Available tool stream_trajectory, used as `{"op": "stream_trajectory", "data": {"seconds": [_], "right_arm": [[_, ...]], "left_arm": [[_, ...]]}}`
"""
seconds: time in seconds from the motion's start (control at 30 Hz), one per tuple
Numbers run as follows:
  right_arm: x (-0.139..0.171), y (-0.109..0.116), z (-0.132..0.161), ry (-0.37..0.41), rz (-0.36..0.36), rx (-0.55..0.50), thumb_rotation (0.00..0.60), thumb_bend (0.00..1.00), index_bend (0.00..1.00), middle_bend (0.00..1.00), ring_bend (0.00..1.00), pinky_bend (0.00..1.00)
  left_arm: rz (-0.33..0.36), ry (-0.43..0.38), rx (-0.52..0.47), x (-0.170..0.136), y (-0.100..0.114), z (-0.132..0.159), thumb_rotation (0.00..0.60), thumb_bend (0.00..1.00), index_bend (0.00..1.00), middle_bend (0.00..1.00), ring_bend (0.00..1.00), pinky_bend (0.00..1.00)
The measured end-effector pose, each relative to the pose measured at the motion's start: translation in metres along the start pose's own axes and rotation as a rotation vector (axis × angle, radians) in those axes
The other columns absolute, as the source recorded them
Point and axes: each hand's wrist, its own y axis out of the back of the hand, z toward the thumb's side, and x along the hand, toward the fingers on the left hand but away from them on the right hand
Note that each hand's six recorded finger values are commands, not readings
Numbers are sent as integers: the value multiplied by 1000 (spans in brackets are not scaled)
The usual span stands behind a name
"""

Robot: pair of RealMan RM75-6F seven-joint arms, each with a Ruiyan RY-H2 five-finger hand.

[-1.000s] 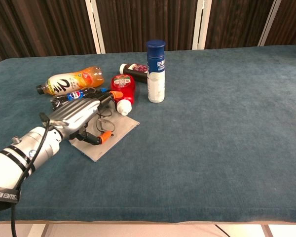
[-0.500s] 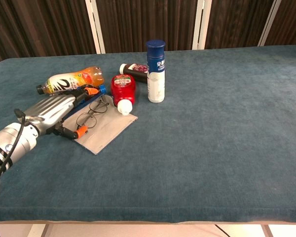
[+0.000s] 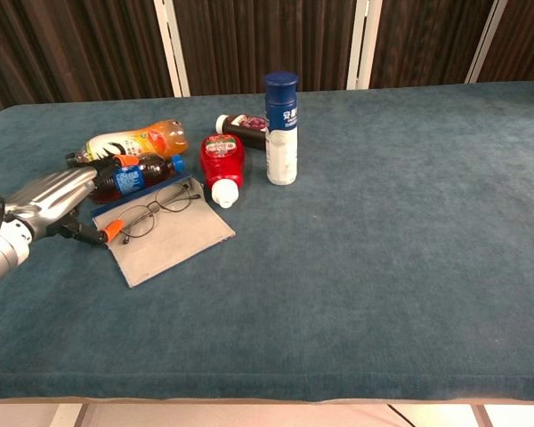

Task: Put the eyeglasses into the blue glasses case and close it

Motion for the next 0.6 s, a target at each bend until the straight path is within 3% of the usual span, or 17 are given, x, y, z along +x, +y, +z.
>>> {"op": "stream_trajectory", "data": {"seconds": [0.17,0.3,0.6], "right_arm": [[1,1,0,2,-1,-6,600,86,0,0,0,0],[0,1,0,4,2,-7,600,83,0,0,0,0],[2,1,1,15,5,-14,600,85,0,0,0,0]], "left_arm": [[28,-52,-70,-6,8,20,600,419,0,0,0,0],[13,-104,-111,-19,6,38,600,390,7,0,0,0],[-25,-134,-63,-39,-10,67,600,323,229,0,0,0]]}}
